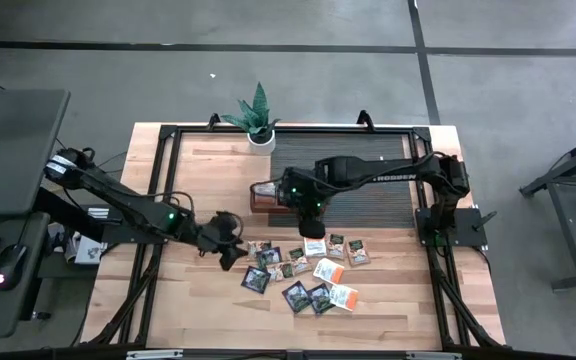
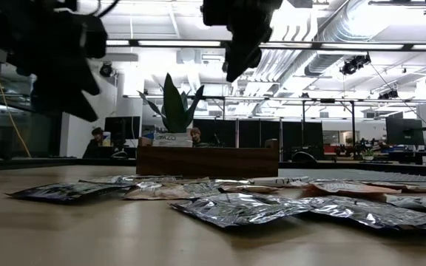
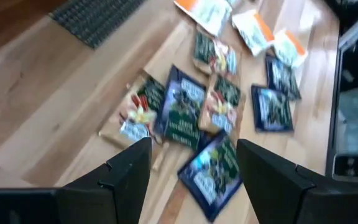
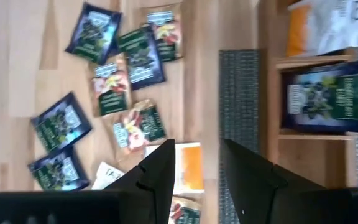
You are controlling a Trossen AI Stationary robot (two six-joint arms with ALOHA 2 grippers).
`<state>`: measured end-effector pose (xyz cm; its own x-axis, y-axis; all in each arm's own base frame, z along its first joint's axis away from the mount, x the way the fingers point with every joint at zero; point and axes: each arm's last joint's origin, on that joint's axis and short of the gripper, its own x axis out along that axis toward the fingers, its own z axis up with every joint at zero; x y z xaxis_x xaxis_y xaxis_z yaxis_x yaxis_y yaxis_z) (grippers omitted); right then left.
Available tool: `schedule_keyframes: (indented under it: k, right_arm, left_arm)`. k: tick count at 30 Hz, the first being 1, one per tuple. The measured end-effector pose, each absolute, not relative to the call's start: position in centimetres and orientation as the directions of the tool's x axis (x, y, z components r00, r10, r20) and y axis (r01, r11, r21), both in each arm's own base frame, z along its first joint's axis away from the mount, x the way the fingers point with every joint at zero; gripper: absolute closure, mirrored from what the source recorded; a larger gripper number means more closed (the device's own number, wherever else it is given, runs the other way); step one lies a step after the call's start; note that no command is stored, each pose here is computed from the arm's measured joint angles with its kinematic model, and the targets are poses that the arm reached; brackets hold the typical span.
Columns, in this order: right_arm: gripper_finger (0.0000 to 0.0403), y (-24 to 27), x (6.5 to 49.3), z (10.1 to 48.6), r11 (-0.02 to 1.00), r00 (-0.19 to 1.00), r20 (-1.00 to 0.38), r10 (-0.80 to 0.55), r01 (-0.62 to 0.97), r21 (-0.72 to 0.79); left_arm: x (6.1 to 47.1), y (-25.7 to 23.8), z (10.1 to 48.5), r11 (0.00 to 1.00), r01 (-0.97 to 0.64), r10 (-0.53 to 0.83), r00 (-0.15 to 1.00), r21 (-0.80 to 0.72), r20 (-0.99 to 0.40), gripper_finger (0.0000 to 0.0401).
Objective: Pick & Place Tea
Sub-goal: Put the blue tea bag into the middle section of the wooden organizer
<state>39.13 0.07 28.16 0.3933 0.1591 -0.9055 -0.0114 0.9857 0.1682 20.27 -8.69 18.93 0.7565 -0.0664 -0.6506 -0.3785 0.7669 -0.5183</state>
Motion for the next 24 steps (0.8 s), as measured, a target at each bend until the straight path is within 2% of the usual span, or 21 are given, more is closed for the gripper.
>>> schedule_keyframes:
  k: [9,16,21,24]
  right_arm:
    - [0.0274,4.1,39.1,28.0,0.981,0.39,-0.905,0.168,0.022,0.191]
    - [0.0274,8.6,38.4,24.5,0.962,0.457,-0.865,0.207,0.067,0.265]
    - [0.0274,12.3,37.6,23.0,0.905,0.598,-0.763,0.243,0.144,0.401]
    - [0.0274,14.5,37.1,22.3,0.852,0.687,-0.684,0.246,0.183,0.491]
  left_arm:
    - [19.1,-11.8,17.7,0.777,-0.35,-0.153,0.7,-0.522,-0.697,0.0169]
    - [19.5,-14.0,16.0,0.738,-0.374,-0.179,0.694,-0.562,-0.697,0.0169]
    - [20.1,-14.4,14.6,0.649,-0.471,-0.149,0.692,-0.598,-0.707,0.0169]
    - [20.8,-14.9,14.4,0.644,-0.48,-0.148,0.685,-0.595,-0.713,0.0169]
